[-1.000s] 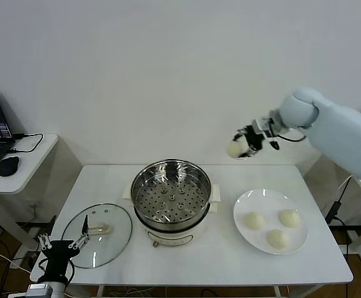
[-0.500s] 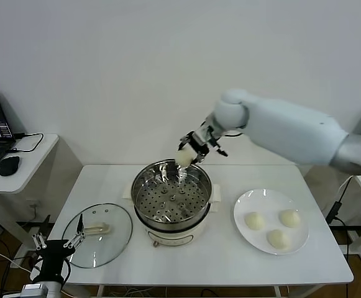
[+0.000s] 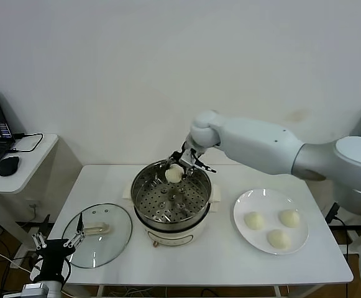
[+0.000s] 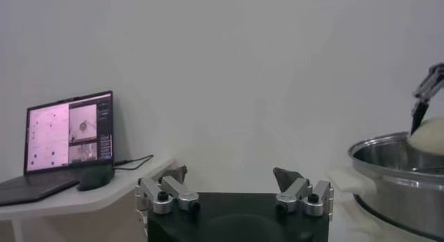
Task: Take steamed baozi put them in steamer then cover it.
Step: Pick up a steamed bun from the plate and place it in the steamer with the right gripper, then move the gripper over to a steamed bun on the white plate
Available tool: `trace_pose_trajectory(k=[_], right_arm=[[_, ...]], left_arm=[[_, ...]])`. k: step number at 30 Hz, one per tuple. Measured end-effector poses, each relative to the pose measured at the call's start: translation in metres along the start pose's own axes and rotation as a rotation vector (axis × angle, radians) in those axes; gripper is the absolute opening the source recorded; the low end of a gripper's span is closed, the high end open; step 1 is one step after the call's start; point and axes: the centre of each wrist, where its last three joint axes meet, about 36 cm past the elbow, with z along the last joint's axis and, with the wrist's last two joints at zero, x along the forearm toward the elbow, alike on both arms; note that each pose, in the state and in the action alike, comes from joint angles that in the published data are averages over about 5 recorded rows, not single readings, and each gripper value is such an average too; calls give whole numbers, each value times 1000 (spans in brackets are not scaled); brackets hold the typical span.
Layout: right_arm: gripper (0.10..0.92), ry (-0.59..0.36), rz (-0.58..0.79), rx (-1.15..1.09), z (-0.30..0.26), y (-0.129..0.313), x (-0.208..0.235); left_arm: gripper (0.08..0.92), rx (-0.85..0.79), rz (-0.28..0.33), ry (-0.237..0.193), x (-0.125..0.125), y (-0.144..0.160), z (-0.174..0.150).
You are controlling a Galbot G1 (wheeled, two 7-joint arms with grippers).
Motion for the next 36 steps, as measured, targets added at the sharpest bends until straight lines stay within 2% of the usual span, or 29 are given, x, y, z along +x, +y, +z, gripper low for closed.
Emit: trace_pose_trajectory(k=[6,13,16,21,26,31,36], right_arm=[[633,-2,-8,46,0,0,-14],[799,-2,6,69,3,-1,-17],[819,6,9,64,6,-2,-7],[823,32,15,-15,12,-3,28],[823,70,9,-189,17,12,78],[823,117,-1,-395,20,51,126],[823,162,-21,-588,17,109,158]], left_arm=[[823,2,2,-1,1,-1,0],[823,5,1,-7,2,-2,-2],[823,8,2,-11,2,-2,-4],[823,9,5,-17,1,-2,-9],[823,7,12,-20,-1,-1,-13],[823,2,23,-18,-3,-2,-18],[823,-3,40,-18,-5,-3,-22]])
